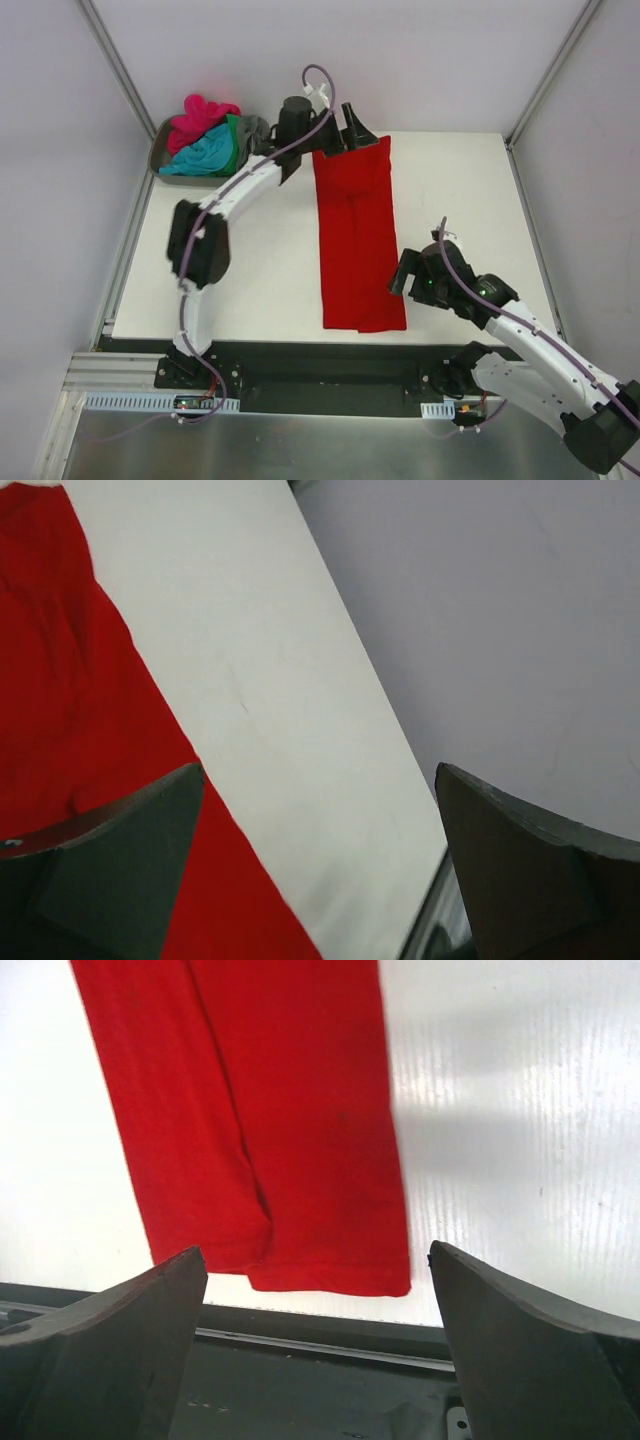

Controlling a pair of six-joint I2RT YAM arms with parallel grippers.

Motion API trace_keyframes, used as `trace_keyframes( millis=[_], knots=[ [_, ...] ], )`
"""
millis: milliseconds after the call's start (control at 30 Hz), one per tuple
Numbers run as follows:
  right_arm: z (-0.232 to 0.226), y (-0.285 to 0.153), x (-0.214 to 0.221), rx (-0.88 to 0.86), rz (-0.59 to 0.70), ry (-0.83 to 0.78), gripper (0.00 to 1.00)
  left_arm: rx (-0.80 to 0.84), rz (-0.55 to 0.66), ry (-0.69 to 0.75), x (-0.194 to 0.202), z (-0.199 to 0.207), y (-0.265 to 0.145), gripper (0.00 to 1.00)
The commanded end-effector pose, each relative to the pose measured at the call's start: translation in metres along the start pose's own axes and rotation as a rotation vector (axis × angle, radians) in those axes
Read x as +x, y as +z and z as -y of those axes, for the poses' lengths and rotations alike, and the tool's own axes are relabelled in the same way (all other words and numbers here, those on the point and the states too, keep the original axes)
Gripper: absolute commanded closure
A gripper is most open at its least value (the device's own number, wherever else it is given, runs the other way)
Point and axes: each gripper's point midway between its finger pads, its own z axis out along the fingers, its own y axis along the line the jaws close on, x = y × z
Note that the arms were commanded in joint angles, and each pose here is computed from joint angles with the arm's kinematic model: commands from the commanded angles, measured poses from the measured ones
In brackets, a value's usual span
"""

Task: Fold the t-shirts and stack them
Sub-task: Rotate the tshirt 90 degrees

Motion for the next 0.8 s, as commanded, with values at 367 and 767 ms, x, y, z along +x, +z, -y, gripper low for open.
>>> trace_keyframes(
  millis=[367, 767],
  knots=[
    [0.044, 0.024, 0.044, 0.141, -0.151, -0.020, 0.04, -0.485, -0.270, 0.042, 0.258, -0.047, -0.239, 0.01],
    [0.047, 0.038, 0.059, 0.141, -0.196, 0.012, 0.01, -0.598, -0.616, 0.071, 0.350, -0.059, -0.214, 0.23]
  ],
)
